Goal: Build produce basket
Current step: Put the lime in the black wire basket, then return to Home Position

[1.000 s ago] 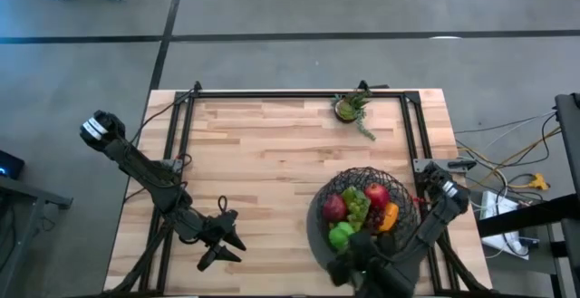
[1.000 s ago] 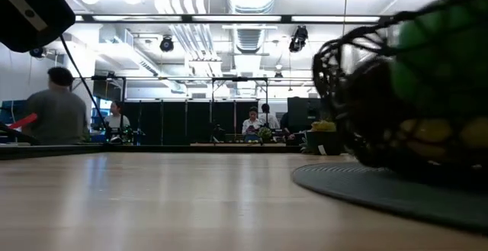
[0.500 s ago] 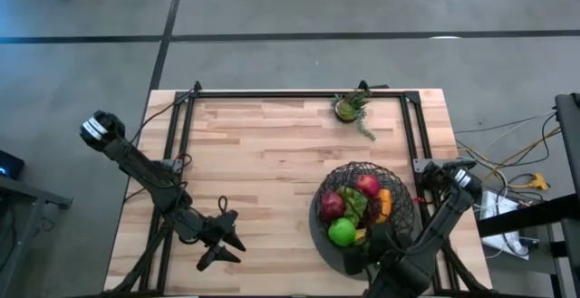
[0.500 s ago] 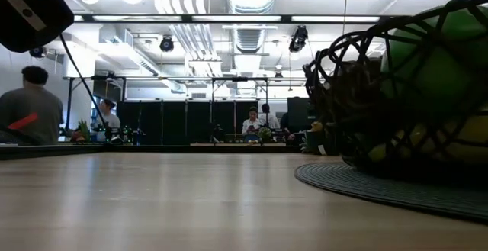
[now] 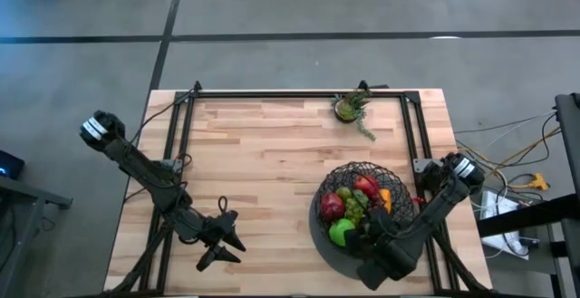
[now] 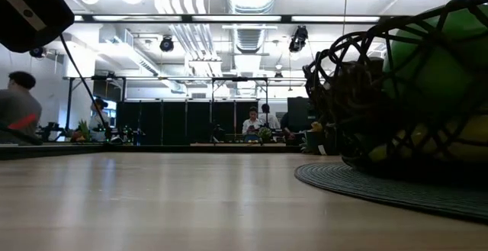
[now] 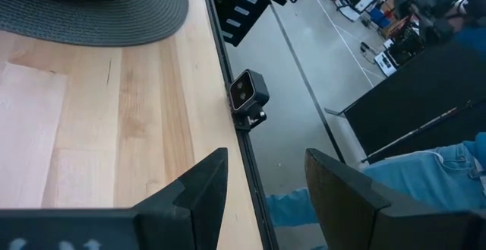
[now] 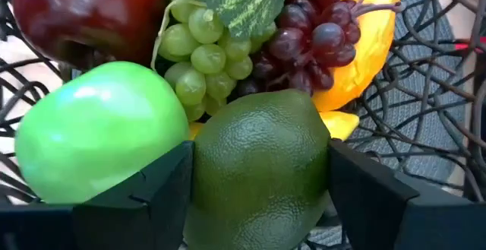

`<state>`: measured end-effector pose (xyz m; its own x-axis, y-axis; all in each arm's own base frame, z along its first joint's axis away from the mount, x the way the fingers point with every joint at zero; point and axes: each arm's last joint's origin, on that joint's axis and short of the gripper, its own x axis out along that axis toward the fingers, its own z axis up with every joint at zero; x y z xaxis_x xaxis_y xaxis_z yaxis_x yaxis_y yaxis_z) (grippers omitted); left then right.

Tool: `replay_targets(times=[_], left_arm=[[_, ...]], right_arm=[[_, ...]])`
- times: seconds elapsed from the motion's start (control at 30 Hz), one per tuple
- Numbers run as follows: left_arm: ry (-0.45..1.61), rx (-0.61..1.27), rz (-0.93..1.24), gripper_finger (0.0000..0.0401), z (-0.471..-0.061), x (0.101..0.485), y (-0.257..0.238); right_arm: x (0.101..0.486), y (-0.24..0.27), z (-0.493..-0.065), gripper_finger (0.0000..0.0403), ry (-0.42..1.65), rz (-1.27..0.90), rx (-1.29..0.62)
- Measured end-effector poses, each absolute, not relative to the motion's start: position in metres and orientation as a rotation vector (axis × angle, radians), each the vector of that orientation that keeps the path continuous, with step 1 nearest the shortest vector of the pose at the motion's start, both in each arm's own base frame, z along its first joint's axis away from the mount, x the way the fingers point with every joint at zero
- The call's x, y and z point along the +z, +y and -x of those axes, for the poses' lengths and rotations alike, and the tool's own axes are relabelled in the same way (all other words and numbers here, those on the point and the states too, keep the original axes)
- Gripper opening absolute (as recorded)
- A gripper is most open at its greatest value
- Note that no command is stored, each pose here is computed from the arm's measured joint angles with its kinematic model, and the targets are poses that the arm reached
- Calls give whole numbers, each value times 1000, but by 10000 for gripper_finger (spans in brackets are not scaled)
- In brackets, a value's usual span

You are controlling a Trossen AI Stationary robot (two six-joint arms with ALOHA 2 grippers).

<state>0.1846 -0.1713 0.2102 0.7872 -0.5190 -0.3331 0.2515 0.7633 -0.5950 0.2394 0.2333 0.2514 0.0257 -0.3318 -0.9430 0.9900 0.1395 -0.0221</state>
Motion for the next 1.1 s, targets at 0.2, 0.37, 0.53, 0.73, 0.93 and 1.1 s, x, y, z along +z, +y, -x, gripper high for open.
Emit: replay_targets(times=[0.2,0.37,0.53,0.73,0.93,1.1], left_arm=[[511,-438,559,160,-185,210,-171],[511,-437,561,160,-185,210,-171],[506,-426,565,160,-185,210,-171],[474,-378,571,160,-189,212,-167],[380,-308,621,160,-204,218,-151],[314,-228,654,160,-219,223,-131]], right_arm=[[250,228,-245,295,1053,-845,-1236],[257,227,-242,345,1119,-880,-1218],[277,224,-237,356,1145,-932,-1073],[310,218,-237,353,1082,-1006,-781],[327,199,-249,338,815,-856,-680],[338,176,-263,330,774,-540,-558]])
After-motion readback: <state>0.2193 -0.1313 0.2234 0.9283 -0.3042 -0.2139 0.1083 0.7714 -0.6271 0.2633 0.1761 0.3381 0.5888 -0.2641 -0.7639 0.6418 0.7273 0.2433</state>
